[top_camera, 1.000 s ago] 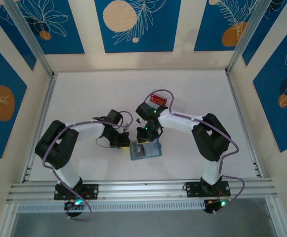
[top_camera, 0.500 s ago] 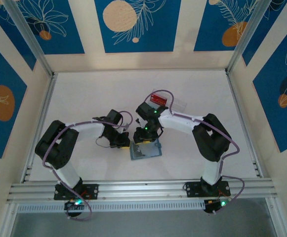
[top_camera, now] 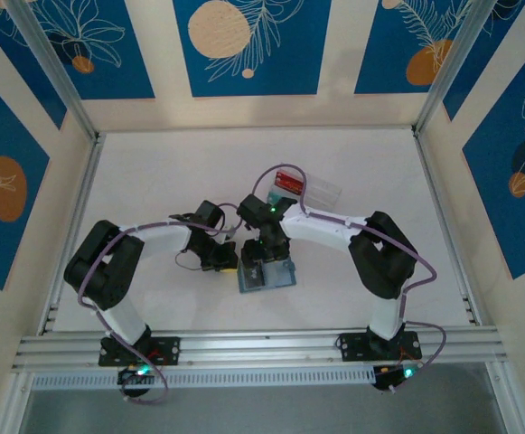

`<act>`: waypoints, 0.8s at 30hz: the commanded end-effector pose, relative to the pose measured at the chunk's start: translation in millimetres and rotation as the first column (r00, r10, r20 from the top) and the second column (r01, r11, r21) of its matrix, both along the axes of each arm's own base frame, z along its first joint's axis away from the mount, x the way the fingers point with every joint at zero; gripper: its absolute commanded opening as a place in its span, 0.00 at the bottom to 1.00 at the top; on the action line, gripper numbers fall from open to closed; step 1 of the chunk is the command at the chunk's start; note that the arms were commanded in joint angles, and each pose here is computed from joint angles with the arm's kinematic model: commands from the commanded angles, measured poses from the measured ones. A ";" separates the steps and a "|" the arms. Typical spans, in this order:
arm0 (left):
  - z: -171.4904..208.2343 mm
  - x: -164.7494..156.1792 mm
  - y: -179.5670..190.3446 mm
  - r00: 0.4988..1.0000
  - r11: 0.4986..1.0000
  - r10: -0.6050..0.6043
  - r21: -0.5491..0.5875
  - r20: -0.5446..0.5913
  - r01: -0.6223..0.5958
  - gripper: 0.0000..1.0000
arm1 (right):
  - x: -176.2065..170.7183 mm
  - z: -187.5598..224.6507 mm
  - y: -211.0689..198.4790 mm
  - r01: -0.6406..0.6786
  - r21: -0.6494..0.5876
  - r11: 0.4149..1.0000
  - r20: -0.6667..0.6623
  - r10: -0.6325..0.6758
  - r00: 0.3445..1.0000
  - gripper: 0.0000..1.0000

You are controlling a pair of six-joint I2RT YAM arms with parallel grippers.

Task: Put the credit cards into the card holder
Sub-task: Flip over the card slot in the card holder.

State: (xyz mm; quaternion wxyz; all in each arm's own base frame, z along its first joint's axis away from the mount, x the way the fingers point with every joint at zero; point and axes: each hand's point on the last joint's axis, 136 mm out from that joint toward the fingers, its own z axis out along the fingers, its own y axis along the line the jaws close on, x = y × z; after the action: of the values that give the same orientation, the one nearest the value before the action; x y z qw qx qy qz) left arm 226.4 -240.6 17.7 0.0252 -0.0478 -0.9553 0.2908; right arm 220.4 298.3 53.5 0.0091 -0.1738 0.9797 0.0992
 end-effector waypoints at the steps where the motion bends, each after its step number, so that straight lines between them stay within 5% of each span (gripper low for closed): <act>1: -9.5 -1.1 0.9 1.000 1.000 -0.006 0.019 -0.007 0.006 0.05 | 1.6 -0.7 -17.8 0.005 -0.120 0.993 0.032 -0.001 0.999 0.69; 13: -10.4 -1.1 0.7 1.000 1.000 -0.006 0.018 -0.009 0.006 0.05 | 0.5 7.3 -28.7 0.010 -0.221 0.975 0.083 0.009 0.997 0.71; 24: -10.1 -1.2 0.3 1.000 1.000 -0.006 0.015 -0.008 0.006 0.05 | -6.7 19.8 -10.2 -0.015 -0.140 0.990 0.073 0.025 0.997 0.67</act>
State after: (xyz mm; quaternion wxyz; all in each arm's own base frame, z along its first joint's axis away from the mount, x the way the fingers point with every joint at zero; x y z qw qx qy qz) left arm 226.5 -240.7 17.8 0.0251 -0.0477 -0.9552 0.2911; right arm 215.4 283.0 63.4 0.0320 -0.1949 0.9803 0.0074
